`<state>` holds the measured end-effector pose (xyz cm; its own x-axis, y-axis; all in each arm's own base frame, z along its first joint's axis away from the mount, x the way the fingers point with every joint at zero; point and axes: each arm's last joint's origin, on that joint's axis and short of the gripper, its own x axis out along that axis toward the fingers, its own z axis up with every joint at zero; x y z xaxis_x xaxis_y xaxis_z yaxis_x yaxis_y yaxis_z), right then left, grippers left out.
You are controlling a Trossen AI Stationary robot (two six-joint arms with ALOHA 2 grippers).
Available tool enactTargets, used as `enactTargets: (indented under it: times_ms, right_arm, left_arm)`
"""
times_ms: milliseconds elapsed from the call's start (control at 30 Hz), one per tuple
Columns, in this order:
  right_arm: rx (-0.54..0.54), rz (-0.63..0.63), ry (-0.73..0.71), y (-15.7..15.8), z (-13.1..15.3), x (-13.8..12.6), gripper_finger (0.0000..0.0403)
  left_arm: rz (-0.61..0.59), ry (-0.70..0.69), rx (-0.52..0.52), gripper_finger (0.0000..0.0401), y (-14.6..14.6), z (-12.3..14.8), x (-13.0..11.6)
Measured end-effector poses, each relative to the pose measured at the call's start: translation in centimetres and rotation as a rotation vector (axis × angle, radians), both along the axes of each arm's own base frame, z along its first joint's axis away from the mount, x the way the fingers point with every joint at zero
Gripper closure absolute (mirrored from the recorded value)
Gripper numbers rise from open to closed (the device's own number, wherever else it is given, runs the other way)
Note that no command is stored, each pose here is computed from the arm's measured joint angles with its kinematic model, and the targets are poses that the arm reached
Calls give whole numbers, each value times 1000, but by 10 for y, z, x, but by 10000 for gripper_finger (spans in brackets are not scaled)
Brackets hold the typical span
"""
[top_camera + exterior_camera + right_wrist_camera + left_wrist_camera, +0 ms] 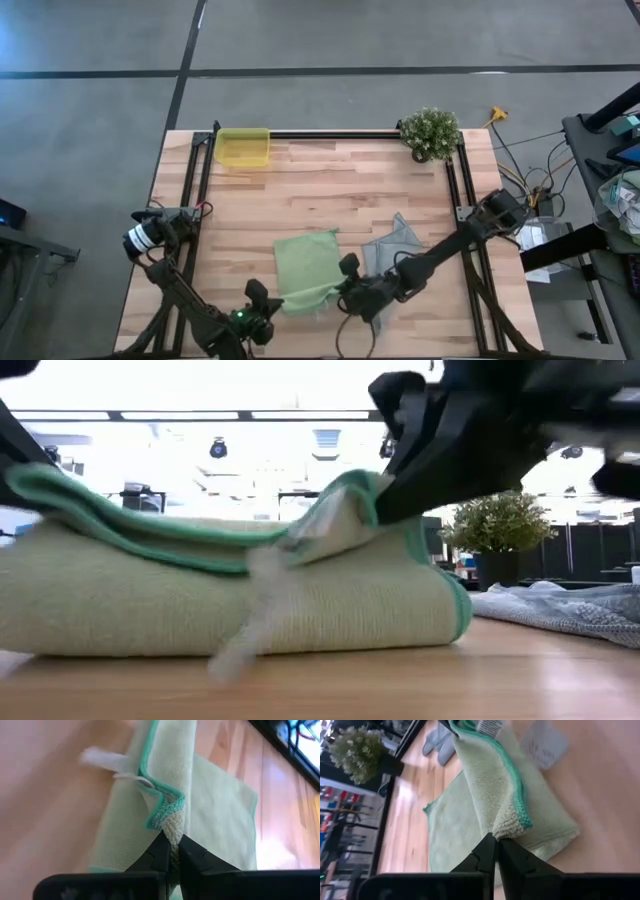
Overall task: Roll microfiber towels into tight, uniform cylinder then place into a basket
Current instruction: Roll the green towel
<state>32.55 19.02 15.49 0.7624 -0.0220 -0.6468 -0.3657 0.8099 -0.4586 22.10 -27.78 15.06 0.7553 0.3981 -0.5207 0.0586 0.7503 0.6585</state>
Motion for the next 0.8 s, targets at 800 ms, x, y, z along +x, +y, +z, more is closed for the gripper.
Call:
enactTargets:
  times_ms: [800]
  right_arm:
    - [1,-73,-51,-35,-11,11,390]
  left_arm:
    - [56,25,138,401,26,-14,2]
